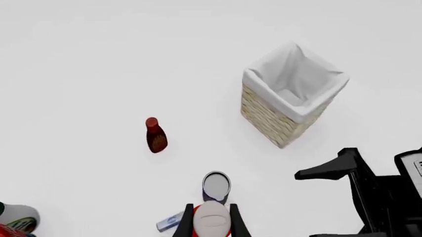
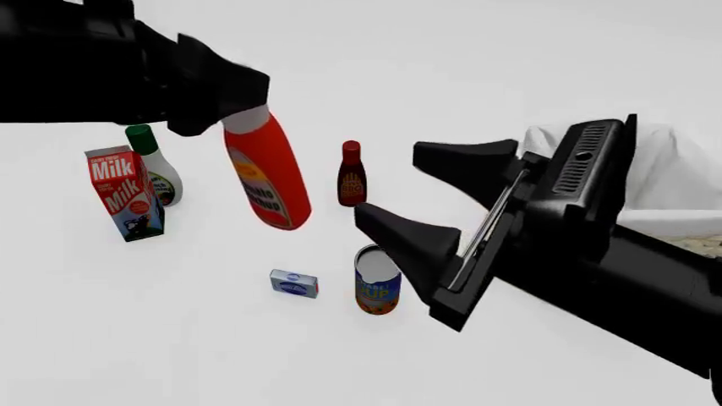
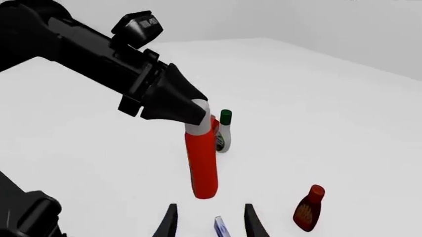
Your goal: Pick the ketchup and place it in the basket.
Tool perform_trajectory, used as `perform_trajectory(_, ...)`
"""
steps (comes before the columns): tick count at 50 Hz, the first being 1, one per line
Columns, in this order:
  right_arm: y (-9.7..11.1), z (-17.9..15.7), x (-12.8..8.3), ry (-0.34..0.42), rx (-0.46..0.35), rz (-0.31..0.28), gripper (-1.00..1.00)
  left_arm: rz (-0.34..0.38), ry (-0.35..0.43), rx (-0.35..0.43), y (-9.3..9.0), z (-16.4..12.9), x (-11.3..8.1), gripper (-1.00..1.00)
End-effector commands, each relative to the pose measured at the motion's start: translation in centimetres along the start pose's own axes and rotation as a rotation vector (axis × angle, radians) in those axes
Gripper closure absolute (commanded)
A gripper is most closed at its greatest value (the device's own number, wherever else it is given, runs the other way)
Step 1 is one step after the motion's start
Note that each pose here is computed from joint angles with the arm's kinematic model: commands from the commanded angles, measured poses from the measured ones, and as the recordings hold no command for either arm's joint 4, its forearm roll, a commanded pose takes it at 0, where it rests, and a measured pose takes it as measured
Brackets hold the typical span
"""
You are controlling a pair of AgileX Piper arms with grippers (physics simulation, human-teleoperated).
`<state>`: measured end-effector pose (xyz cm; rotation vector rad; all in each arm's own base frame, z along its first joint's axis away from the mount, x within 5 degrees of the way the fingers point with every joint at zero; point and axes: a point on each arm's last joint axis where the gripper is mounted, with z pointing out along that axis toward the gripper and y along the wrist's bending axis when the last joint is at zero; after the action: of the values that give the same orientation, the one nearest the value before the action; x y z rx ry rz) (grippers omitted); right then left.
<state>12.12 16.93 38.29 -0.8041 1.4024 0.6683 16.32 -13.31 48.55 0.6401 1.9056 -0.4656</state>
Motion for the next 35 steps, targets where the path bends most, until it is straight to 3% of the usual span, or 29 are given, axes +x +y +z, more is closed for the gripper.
perform_trajectory(1,0.5,1.4,-0.4,0.01,-0.026,-0.031,-1.0,0.025,0.003,0.019,-0.4,0.0,0.1,1.0)
perform_trajectory(35,1.2,5.2,0.2,0.051,-0.05,-0.054,-1.0,0.028,0.032,0.071,-1.7,0.6,0.6,1.0)
